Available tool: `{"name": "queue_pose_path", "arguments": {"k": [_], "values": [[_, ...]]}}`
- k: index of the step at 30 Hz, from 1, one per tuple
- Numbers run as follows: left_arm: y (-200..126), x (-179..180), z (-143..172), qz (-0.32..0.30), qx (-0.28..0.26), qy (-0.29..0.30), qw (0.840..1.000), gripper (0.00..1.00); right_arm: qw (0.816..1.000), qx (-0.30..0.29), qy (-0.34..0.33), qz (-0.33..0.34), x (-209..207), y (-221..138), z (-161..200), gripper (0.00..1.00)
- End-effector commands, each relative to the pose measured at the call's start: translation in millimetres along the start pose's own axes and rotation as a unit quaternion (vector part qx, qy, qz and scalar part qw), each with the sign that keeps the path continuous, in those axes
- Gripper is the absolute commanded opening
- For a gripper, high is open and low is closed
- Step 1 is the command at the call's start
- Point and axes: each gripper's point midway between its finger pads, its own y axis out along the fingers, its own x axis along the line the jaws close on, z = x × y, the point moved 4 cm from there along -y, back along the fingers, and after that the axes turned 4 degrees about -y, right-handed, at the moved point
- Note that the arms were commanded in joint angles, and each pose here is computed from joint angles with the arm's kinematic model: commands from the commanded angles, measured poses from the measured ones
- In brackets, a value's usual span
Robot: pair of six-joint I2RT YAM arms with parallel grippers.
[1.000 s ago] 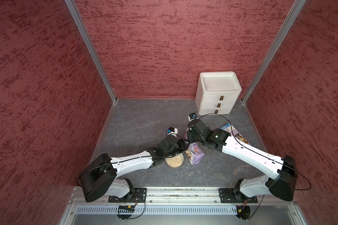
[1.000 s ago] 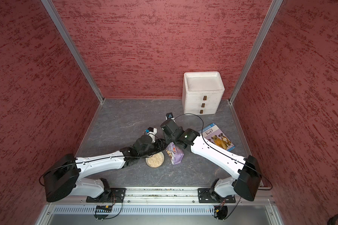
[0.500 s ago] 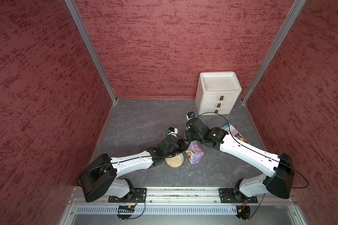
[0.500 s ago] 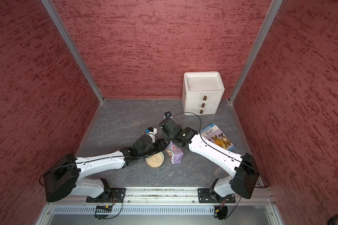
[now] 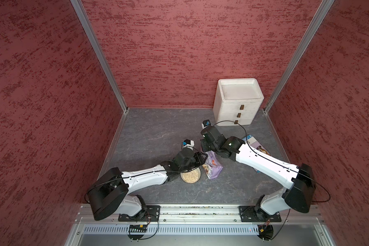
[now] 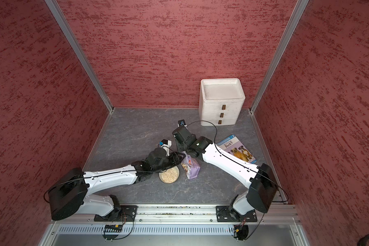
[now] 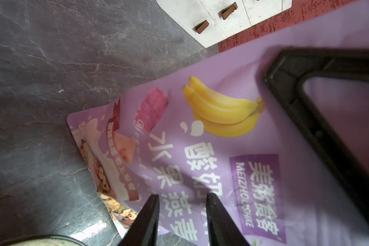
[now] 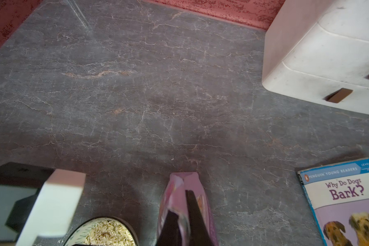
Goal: Pour the oats into the breakfast bowl
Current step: Close the oats bag at the center of the board.
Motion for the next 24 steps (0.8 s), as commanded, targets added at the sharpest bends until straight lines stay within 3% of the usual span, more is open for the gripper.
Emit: {"name": "queue_pose_path", "arguments": {"k": [1,5,7,8,12,18,24], "values": [[1.2,-3.9,1.6,0.01,0.002,0.003,1.0,0.4,0.999,-0.047,0.02,-0.002,-4.9,-10.0,-20.6,0.0],[1.3,-3.1,1.8,0.008,0.002,0.003,1.0,0.4,0.999,-0.043,0.02,0.002,-7.9,-17.5,-23.4,0.0],[1.1,-3.4,1.6,0.009,0.002,0.002,1.0,0.4,0.999,-0.03,0.012,-0.009,-6.1,-22.5,-23.2,0.25],[1.0,-3.3,1.5,0.009,0.002,0.003,1.0,0.4,1.0,-0.022,0.01,-0.015,-5.2,-24.9,-21.8,0.33],[0.3,-3.1,1.7,0.008,0.001,0.002,1.0,0.4,0.999,0.006,0.011,-0.036,-6.1,-41.1,-13.3,0.49],[0.8,-3.3,1.6,0.008,0.001,0.002,1.0,0.4,0.997,0.063,0.003,-0.037,-8.4,-50.5,-0.9,0.54],[1.1,-3.8,1.7,0.009,0.002,0.002,1.0,0.4,0.994,0.109,-0.006,-0.032,-2.1,-42.8,1.1,0.51]]}}
